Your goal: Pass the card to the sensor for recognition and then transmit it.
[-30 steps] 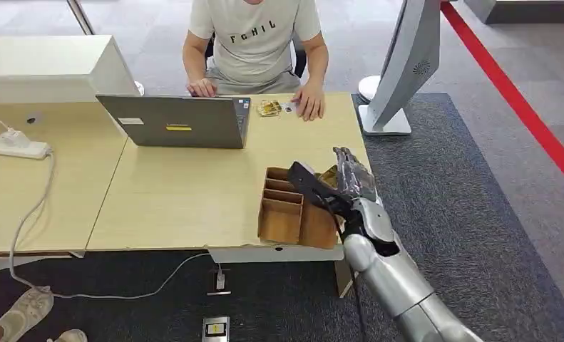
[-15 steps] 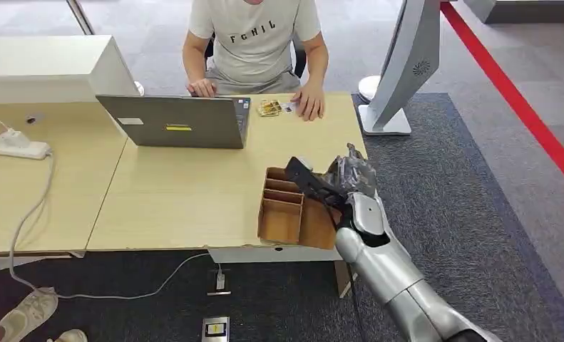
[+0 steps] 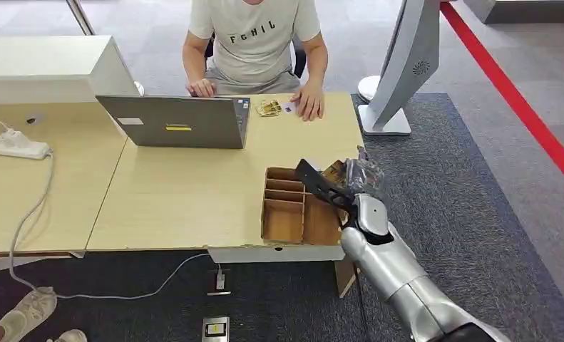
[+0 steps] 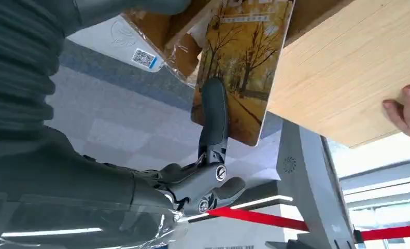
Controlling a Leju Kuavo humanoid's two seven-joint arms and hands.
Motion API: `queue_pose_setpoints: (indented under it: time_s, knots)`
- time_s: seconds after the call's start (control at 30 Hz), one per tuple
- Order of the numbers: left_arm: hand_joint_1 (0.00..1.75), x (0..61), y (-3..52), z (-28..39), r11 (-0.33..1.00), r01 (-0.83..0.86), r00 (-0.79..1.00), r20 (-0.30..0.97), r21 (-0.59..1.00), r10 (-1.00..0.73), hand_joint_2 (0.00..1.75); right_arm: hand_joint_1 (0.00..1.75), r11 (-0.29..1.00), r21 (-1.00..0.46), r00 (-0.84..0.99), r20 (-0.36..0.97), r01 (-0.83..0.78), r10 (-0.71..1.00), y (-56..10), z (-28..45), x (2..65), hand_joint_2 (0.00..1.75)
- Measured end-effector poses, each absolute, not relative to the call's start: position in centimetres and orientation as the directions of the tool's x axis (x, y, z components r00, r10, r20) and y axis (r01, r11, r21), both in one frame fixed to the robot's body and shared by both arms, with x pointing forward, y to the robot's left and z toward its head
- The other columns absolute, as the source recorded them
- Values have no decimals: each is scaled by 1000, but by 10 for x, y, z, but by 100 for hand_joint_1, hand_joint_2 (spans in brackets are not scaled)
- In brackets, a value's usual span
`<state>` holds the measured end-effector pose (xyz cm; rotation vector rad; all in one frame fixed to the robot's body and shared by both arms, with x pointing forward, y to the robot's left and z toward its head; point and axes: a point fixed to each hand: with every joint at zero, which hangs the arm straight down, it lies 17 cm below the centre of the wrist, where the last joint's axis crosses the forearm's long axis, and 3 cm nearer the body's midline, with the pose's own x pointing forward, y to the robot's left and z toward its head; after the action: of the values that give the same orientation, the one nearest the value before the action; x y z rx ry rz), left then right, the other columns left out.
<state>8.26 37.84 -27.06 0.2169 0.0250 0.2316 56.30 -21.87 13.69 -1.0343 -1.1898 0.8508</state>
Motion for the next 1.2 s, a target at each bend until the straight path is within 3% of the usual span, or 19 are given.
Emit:
queue_pose_setpoints:
  time_s: [0.3,0.53,0.73,1.07,1.2]
  knots:
    - [5,83,374,-271,951,-224,973,-1,214,229,175,0,567,-822,159,553,-59,818,-193,127,563,175]
    - [5,82,375,-271,955,-199,979,-4,219,205,175,0,861,-501,149,848,-84,508,-171,138,566,175]
    - [5,80,376,-271,955,-192,980,-7,225,199,175,0,948,-303,154,937,-94,314,-170,160,573,175]
    - [5,81,375,-271,954,-203,978,-1,221,208,175,0,939,-342,124,931,-29,343,-185,180,582,175]
    - [5,82,372,-272,957,-206,978,1,205,211,175,0,886,-463,130,880,13,458,-197,180,583,175]
